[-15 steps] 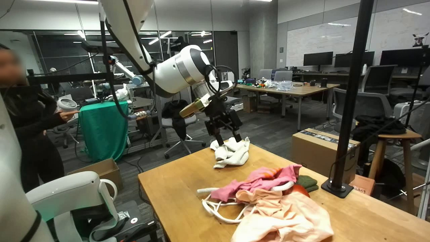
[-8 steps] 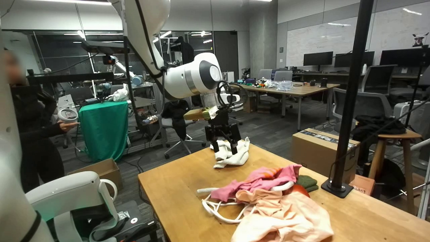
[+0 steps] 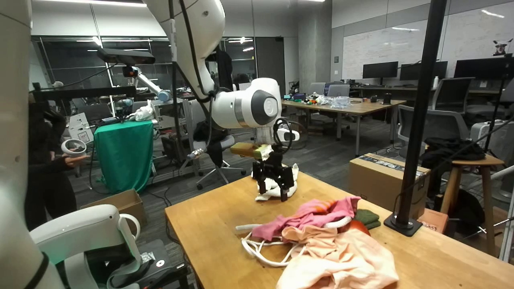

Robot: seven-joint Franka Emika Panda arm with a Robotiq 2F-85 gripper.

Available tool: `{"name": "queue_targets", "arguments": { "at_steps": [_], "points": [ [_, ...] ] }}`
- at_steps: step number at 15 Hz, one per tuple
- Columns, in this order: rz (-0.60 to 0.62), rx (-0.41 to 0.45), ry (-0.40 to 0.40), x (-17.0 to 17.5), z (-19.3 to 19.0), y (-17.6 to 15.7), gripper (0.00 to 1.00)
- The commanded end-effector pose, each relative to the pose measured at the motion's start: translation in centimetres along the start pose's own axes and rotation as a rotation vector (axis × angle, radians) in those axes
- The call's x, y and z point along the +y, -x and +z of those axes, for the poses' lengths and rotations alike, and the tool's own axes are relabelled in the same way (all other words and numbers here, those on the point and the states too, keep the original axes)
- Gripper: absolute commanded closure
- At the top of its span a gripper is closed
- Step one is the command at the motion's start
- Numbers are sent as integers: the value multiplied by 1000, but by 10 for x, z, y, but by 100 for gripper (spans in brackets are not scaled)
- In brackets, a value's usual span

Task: Move the white towel to the left, move the yellow towel to the right, move the pink t-shirt to the right, move the peach t-shirt to the right, move the radish to the right, separate the two white ropes

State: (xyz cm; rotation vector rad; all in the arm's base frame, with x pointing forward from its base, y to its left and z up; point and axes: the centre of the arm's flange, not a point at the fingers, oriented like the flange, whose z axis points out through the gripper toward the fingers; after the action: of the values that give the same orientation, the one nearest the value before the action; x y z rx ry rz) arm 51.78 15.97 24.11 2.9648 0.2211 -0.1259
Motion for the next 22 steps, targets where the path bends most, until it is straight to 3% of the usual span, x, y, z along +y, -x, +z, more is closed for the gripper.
{"name": "queue_targets", "arguments": {
  "at_steps": [1,7,18,19,20,22],
  "points": [
    [-17,10,-40,17,12,-13,0],
    [-33,0,-44,44,40,-23,0],
    [-52,13,-49,56,63,-38,0],
    [-49,10,-49,58,64,-38,25],
    [-48,8,-47,59,65,-38,26],
    [-46,5,-44,62,64,-37,42]
  ]
}}
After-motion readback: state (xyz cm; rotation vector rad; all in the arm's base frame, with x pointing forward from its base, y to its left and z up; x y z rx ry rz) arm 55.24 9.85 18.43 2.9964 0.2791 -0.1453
